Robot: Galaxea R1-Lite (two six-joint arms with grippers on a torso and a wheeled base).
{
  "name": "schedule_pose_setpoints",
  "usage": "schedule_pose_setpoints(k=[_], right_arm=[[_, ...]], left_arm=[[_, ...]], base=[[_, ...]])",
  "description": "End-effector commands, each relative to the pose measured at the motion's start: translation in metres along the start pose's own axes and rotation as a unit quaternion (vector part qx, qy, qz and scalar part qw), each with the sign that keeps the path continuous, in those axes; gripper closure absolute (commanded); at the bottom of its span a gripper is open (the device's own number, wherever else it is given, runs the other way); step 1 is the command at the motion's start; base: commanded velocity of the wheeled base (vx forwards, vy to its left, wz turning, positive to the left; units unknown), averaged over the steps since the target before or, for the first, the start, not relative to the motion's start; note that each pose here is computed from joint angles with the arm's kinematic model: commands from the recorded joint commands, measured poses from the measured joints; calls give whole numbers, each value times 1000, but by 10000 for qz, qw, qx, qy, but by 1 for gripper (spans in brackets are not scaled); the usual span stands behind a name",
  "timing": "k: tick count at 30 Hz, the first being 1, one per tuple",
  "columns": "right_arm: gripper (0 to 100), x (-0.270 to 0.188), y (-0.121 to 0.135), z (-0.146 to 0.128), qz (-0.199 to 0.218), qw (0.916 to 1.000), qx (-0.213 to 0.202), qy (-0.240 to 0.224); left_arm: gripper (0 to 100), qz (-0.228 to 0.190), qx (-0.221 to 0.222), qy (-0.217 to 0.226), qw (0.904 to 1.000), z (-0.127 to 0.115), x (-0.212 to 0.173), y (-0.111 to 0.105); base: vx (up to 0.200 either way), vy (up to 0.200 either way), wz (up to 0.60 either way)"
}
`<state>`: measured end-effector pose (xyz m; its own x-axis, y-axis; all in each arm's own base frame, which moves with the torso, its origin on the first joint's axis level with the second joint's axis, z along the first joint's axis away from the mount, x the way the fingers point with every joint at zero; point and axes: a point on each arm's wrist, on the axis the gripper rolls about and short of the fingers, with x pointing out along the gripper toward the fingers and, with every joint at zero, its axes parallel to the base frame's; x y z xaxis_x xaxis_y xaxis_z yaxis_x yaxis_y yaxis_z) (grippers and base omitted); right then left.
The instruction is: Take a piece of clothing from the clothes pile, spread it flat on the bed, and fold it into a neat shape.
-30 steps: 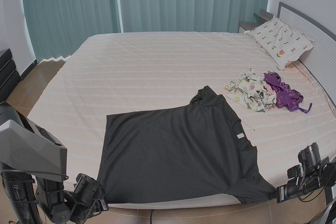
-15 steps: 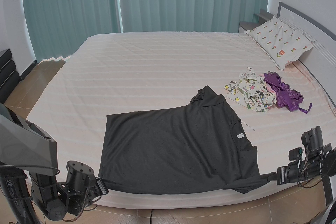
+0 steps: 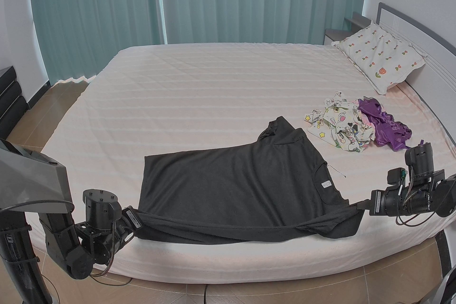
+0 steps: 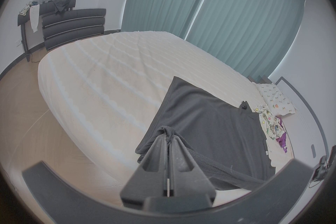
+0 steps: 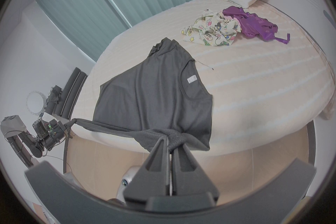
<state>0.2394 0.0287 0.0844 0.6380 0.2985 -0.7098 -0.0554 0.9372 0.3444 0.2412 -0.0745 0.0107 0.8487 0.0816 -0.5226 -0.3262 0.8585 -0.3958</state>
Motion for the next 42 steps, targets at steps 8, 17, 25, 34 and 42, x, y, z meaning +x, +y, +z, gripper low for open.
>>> schedule_pose_setpoints(k=[8,17,25,34,42], right_arm=[[100,21,-3,11,74,9991,81,-413],[100,19,-2,13,95,9987,80,-502],[100,18,-5,14,68,9985,100,-533],[100,18,-4,13,71,9986,97,-523],[100,21,-5,14,67,9986,100,-508]], left_arm=[[100,90,-202,-67,9997,3,12,2],[100,213,-187,138,9995,-9,16,6],[100,196,-383,195,9989,-12,14,5],[100,139,-498,220,9984,-14,12,3],[100,50,-538,185,9984,-14,14,-2]], base=[[0,0,0],[0,0,0],[0,0,0],[0,0,0],[50,0,0]])
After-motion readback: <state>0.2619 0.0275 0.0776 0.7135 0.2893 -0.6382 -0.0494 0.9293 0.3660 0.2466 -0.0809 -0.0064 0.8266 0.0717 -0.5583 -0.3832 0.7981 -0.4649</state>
